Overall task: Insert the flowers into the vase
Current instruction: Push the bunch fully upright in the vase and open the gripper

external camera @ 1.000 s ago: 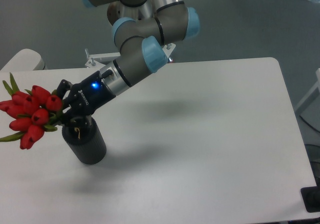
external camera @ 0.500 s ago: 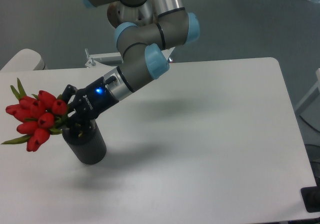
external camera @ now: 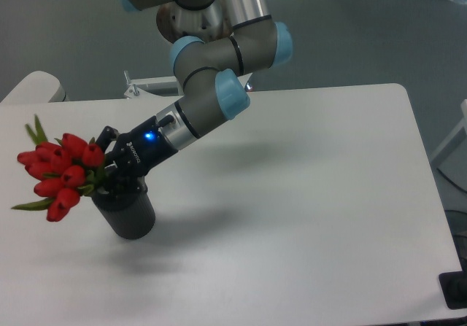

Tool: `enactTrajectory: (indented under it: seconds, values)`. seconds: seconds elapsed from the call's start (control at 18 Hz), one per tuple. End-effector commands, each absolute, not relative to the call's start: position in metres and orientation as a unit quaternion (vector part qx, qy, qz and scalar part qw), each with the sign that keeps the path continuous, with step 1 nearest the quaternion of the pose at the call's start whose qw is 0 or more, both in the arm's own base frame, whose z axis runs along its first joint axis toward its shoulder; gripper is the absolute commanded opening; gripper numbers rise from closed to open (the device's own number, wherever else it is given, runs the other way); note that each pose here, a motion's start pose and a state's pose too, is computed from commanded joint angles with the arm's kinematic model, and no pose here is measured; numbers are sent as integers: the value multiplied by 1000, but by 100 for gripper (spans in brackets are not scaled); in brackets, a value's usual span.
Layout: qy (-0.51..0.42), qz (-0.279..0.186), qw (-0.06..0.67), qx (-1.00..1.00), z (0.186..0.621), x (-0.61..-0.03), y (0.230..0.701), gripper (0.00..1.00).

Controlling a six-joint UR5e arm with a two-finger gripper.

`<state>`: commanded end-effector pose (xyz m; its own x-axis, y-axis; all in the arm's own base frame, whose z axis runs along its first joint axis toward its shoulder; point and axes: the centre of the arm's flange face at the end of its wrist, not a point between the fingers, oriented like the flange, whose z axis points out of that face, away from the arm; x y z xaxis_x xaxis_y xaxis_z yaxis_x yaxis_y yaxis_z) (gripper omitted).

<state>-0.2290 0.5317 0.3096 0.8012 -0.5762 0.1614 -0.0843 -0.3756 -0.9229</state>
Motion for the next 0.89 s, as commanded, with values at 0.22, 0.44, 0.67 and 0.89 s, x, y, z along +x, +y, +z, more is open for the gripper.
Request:
enactTrajectory:
  seconds: [0.22, 0.44, 0.67, 0.89]
  values:
    - [208, -231, 521, -795, 306, -235, 526, 63]
    - [204, -230, 521, -796, 305, -237, 524, 82]
    - [199, -229, 522, -797, 303, -241, 520, 95]
    - [201, -222, 523, -798, 294, -245, 510, 95]
